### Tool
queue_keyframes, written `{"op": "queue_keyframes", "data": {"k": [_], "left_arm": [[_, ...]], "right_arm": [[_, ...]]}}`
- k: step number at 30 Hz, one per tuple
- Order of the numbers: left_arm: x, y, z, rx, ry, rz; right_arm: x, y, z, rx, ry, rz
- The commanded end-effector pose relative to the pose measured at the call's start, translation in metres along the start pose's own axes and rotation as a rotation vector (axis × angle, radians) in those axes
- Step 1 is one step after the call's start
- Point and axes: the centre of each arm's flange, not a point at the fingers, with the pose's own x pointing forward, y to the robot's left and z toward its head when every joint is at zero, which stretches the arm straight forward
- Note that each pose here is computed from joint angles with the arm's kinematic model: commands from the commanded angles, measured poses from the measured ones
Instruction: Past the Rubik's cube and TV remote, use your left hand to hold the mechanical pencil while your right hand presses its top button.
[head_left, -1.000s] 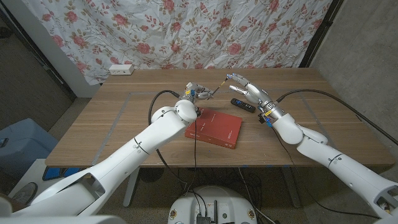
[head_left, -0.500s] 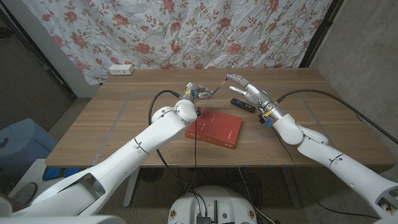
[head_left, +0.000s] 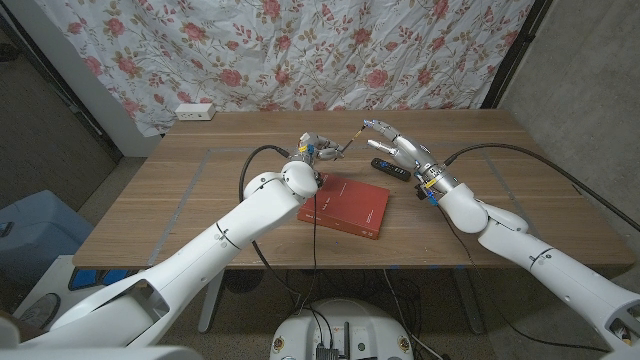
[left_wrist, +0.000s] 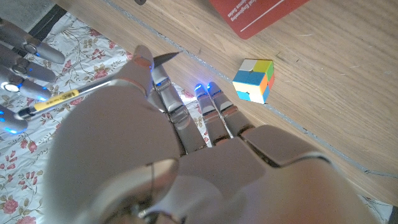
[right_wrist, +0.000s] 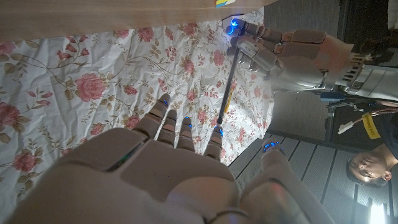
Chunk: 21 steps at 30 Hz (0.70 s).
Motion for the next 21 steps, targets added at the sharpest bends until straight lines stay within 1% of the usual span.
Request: {"op": "queue_keyframes", "data": {"k": [1,7,21], "left_arm": [[-0.0005,-0.0004,0.0007,-0.003,-0.006,0.004],[0.0010,0.0005,0.0008,-0.002,-0.007,0.008],[0.0041,0.0007,0.0009,-0.002,-0.009,0.003]], "right_arm": [[0.0006,0.0070,0.0000,0.051,-0.002,0.012],[0.0023,0.0094,-0.0005,0.089,-0.003,0.009],[0.0043,0.0120,0.0005,0.104,-0.004,0.009]]}}
